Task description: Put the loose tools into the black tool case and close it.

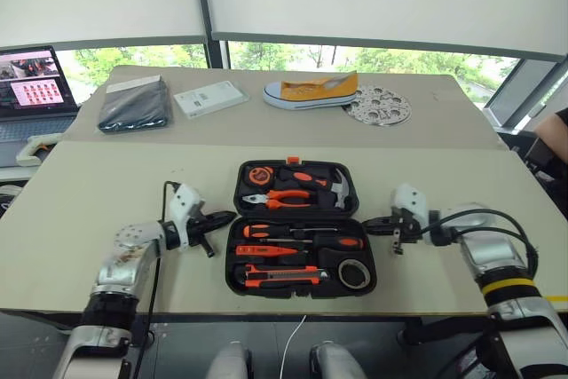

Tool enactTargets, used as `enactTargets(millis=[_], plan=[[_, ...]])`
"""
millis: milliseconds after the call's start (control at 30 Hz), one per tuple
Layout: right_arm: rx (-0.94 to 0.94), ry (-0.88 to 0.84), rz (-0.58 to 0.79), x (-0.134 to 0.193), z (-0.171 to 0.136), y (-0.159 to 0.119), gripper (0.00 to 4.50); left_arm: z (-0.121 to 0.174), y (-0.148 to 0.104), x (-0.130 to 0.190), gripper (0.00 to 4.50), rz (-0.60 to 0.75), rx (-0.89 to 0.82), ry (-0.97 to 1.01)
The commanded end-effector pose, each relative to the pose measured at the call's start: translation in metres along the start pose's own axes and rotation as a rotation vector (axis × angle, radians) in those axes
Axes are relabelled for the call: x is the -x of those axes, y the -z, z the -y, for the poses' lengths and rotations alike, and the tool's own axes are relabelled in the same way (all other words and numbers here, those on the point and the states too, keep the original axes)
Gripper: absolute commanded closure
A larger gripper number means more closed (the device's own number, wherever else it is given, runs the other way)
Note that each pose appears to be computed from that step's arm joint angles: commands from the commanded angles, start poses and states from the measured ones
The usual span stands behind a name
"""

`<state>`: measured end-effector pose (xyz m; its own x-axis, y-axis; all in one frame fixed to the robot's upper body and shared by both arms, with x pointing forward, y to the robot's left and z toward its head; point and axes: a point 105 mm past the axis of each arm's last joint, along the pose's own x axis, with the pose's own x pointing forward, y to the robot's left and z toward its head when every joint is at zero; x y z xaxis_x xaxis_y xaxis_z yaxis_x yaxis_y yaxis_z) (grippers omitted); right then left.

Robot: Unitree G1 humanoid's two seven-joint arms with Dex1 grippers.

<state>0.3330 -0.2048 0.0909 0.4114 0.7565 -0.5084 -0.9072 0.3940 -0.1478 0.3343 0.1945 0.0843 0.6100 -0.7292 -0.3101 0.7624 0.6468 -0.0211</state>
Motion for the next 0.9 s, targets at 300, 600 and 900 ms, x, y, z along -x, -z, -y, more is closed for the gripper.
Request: enactTargets(millis=[300,600,900], plan=[[-0.301,0.218,-0.026,0.033,0.019,-0.053,1.03,-0.017,-0.06,0.027,0.7,-0.11,0.287,-0.064],[-0.543,0.311,-0.123,0.003,0.042,-0.071,0.02,-0.018,-0.077,-0.016,0.0,-0.153,0.369,-0.148],[-0.661,0.26,-0.176,-0.022,0.043,-0.063,0.02,-0.022,-0.072,-0.026,0.0,-0.151,0.348,-0.151]])
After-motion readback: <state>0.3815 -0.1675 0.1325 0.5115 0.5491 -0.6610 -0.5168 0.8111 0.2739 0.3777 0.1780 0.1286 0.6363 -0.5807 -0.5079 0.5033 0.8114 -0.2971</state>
